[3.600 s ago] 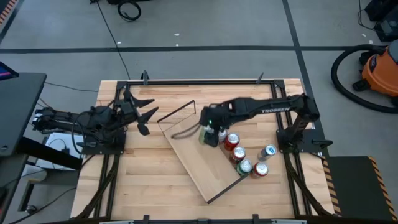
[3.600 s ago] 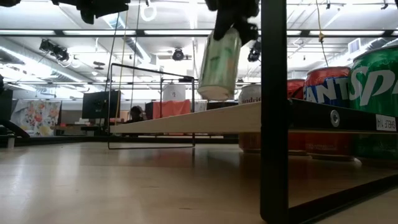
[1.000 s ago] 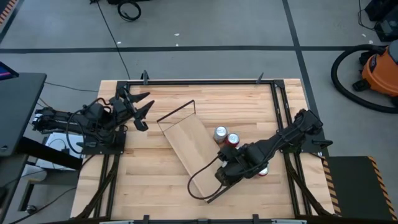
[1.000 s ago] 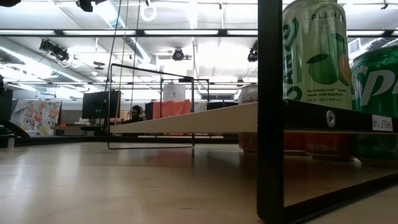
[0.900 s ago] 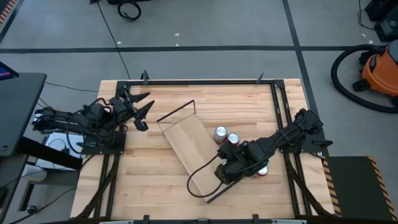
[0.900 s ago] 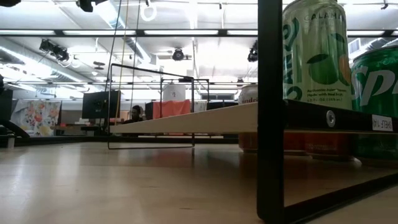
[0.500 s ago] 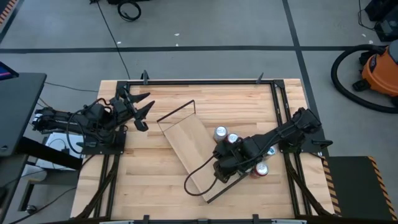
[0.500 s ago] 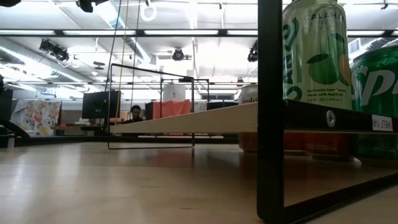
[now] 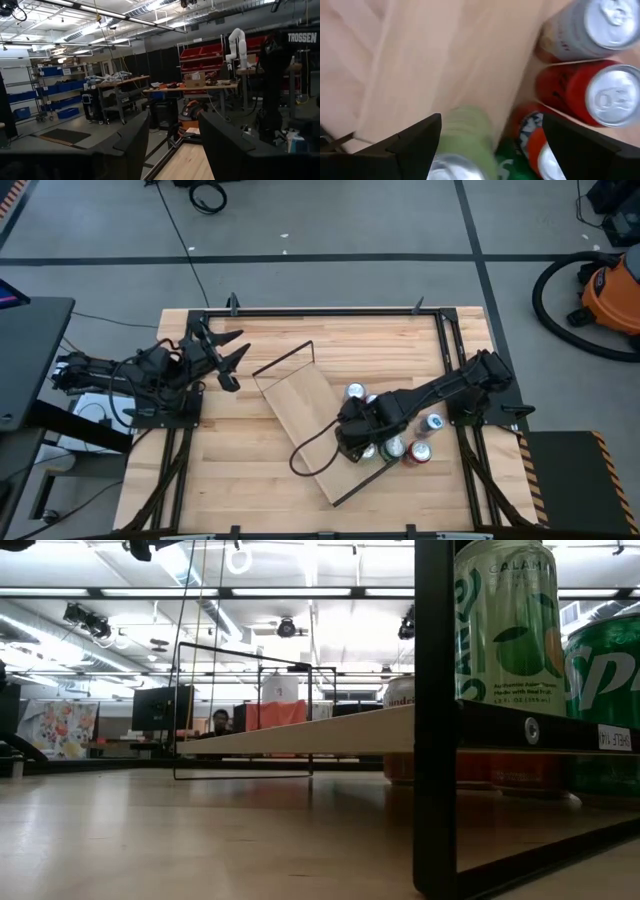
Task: Place canned beverage on shelf
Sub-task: Put the light green soda can on the shelf
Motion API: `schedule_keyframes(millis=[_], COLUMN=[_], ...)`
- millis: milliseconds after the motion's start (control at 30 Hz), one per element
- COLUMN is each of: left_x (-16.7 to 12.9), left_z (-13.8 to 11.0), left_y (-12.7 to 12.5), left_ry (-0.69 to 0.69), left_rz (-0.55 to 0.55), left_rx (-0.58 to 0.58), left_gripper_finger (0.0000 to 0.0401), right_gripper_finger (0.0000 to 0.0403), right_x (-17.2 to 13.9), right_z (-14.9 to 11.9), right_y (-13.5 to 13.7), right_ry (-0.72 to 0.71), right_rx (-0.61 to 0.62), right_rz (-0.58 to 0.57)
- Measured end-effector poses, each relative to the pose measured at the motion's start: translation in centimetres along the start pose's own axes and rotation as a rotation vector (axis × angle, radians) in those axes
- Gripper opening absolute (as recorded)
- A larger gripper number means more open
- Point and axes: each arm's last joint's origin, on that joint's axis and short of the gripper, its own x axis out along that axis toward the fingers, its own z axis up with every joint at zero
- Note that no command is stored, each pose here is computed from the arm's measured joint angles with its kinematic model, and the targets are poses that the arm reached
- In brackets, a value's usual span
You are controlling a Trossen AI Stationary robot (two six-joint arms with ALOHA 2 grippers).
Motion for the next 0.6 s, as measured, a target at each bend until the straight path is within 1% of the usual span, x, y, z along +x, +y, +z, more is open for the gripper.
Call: schedule_keyframes(millis=[433, 600], left_x=[0.0, 0.0], left_z=[0.0, 0.0], left_y=[0.0, 0.0], left_ry=[0.002, 0.002], left_rz=[-0.001, -0.001], left_rx=[0.002, 0.002], left_gripper_finger=[0.0183, 0.0183], right_gripper_finger=[0.035, 0.0346], right_x=[-0.1, -0.1], right_z=[-0.7, -0.7], right_y=[-1.3, -1.3], right_ry=[0.096, 0.098], right_rx=[0.094, 0.108], right_rz=[-0.122, -0.121])
